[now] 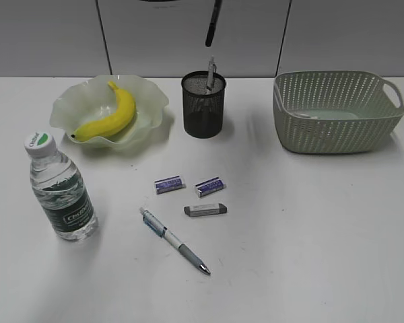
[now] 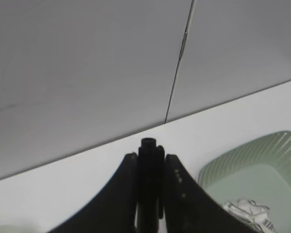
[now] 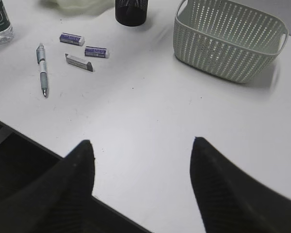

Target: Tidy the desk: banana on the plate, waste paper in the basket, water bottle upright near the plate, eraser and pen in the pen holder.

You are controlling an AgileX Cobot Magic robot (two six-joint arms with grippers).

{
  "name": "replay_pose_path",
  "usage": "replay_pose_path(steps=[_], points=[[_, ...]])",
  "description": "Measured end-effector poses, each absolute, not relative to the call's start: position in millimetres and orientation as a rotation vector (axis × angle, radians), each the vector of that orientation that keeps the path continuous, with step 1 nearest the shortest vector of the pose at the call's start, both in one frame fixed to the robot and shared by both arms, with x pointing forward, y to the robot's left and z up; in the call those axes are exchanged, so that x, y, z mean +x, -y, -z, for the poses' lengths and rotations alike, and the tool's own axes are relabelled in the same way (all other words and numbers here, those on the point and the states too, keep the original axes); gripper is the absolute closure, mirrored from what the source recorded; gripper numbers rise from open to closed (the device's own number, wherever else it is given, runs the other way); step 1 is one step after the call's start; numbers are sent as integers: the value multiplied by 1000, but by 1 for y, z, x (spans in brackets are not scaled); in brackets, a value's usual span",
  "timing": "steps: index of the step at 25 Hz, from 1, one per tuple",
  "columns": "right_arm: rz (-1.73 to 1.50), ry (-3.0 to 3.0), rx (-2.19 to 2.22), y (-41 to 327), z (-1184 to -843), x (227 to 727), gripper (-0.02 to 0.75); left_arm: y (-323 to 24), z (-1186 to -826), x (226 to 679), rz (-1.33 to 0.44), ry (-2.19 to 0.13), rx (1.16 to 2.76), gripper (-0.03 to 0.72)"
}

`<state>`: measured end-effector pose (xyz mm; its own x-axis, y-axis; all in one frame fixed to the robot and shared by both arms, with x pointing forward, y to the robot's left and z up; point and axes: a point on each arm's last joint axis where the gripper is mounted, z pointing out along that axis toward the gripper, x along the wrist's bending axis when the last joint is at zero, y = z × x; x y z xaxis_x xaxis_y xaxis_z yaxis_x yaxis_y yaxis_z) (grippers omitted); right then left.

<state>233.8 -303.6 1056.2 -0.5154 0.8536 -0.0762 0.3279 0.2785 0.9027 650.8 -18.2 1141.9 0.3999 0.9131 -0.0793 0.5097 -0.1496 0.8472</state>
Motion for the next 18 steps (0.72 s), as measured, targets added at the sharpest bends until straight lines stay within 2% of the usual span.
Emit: replay_pose_path(steps=[11, 18], points=[[-1202, -1985, 1058, 304, -1056, 234, 245, 11, -1073, 710, -627, -1228, 1727, 580], [-1202, -1985, 1058, 304, -1056, 234, 245, 13, -1032, 724, -618, -1255, 1765, 580]])
